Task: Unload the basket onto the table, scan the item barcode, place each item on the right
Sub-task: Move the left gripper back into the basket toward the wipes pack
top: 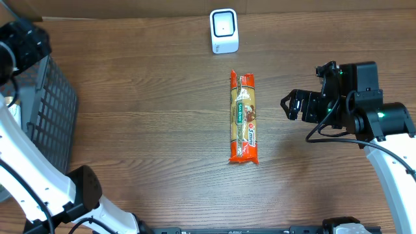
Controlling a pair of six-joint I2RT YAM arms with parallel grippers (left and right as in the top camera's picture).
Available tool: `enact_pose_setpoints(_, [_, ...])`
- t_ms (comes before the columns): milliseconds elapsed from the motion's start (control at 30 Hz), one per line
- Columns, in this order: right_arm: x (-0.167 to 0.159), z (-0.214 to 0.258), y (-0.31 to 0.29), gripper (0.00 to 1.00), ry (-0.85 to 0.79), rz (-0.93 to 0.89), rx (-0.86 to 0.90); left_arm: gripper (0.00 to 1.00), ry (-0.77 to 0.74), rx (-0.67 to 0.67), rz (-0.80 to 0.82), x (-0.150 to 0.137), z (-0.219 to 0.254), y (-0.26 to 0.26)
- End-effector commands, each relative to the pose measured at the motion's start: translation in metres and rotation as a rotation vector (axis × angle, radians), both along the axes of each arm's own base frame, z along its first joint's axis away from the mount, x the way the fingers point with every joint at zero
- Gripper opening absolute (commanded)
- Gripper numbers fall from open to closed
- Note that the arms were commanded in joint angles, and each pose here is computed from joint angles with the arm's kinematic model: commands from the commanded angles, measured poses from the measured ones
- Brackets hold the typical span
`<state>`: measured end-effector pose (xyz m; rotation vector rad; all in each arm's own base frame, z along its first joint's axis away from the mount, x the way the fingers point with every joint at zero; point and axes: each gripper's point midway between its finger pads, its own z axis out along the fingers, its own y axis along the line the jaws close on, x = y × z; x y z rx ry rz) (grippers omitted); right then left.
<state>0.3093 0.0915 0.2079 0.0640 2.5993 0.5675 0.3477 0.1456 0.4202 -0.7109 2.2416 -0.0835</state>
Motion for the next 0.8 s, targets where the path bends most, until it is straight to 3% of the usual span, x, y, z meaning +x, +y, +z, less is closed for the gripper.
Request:
enact_pose_setpoints(0, [0.003,0.010,0.002,1.00,-0.029,0.002,0.008,0.73,0.056,-0.019,0.033,-0.006,-0.015,0.012])
enact_pose_setpoints(433, [0.002,0.010,0.002,1.00,-0.028,0.002,0.008,0.69,0.225,-0.056,0.210,-0.020,-0.062,0.044])
enact_pose_setpoints(767, [0.002,0.010,0.002,1.00,-0.028,0.003,0.008,0.70,0.224,-0.090,0.368,-0.044,-0.064,0.080])
